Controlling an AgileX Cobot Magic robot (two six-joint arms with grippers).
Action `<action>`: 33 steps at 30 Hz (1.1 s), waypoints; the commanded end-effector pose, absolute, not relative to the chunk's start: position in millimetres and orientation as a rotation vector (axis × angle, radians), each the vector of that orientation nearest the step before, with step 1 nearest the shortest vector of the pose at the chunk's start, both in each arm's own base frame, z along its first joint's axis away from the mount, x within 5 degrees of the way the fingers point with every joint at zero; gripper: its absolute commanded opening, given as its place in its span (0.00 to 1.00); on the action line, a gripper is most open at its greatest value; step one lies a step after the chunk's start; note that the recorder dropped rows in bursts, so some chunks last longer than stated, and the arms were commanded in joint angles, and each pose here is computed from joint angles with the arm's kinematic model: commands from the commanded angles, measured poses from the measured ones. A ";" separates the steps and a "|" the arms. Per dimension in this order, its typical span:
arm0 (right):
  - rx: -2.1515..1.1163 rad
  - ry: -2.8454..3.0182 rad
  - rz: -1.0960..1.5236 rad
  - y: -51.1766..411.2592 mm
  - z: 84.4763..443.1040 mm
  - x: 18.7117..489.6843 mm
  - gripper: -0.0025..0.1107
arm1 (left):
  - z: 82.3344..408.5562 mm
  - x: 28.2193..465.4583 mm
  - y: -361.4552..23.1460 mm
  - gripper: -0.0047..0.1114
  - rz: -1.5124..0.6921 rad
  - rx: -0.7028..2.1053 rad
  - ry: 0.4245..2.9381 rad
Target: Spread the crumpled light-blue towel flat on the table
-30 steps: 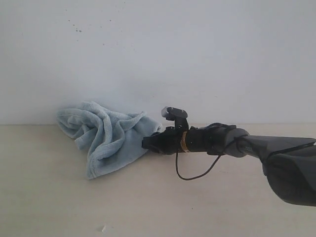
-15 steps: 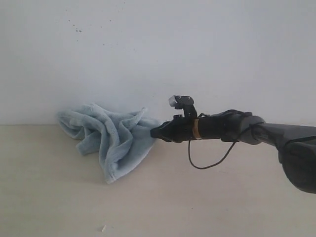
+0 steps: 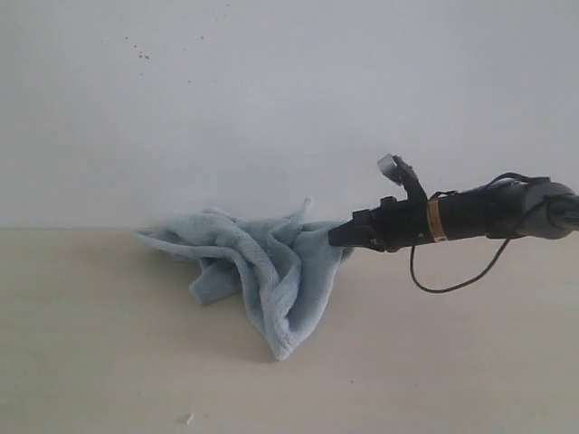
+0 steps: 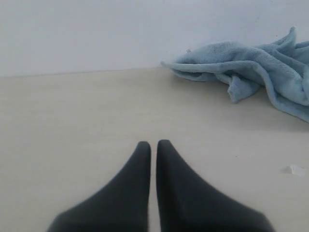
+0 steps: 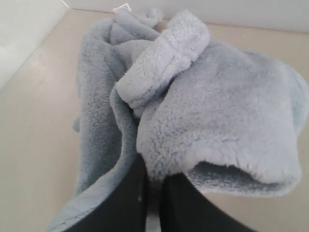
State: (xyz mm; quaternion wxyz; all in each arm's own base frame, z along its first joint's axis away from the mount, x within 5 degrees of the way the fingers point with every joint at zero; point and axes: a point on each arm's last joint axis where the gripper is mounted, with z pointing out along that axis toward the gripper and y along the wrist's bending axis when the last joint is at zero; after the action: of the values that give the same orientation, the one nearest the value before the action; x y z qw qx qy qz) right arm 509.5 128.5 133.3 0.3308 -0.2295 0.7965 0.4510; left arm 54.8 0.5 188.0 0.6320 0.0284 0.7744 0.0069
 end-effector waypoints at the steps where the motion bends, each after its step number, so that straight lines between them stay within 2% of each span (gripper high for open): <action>1: -0.590 2.115 1.158 113.7 149.7 481.8 0.07 | 187.7 54.8 0.4 0.07 0.015 0.066 1.764; 7: -0.472 2.270 0.949 78.9 144.5 422.2 0.07 | 187.7 54.8 0.4 0.07 0.015 0.066 1.764; 9: -0.408 2.385 0.779 66.6 138.6 372.3 0.07 | 187.7 54.8 0.4 0.07 0.015 0.066 1.764; 11: -0.391 2.425 0.706 61.1 140.0 344.5 0.10 | 187.7 54.8 0.4 0.07 0.015 0.066 1.764; 12: -0.388 2.430 0.710 60.3 142.2 335.8 0.16 | 187.7 54.8 0.4 0.07 0.015 0.066 1.764; 13: -0.358 2.432 0.729 60.6 148.5 327.4 0.30 | 187.7 54.8 0.4 0.07 0.015 0.066 1.764; 14: -0.328 2.432 0.744 60.8 152.8 323.7 0.40 | 187.7 54.8 0.4 0.07 0.015 0.066 1.764; 15: -0.270 2.420 0.765 61.0 163.8 320.9 0.58 | 187.7 54.8 0.4 0.07 0.015 0.066 1.764; 16: -0.249 2.402 0.770 61.0 172.5 319.0 0.63 | 187.7 54.8 0.4 0.07 0.015 0.066 1.764; 19: -0.262 2.298 0.717 59.0 208.0 312.5 0.55 | 187.7 54.8 0.4 0.07 0.015 0.066 1.764; 21: -0.227 2.272 0.618 52.9 215.7 314.2 0.53 | 187.7 54.8 0.4 0.07 0.015 0.066 1.764; 28: -0.231 2.264 0.652 56.8 210.1 354.3 0.53 | 187.7 54.8 0.4 0.07 0.015 0.066 1.764; 33: -0.191 2.311 0.774 63.2 189.9 377.7 0.53 | 187.7 54.8 0.4 0.07 0.015 0.066 1.764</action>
State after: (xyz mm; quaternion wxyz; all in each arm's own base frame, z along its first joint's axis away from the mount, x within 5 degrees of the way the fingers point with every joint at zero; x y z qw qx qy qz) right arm 369.6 60.8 199.9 0.3601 -0.0810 0.8873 0.2766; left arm 54.8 0.5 188.0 0.6320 0.0284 0.7744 0.0069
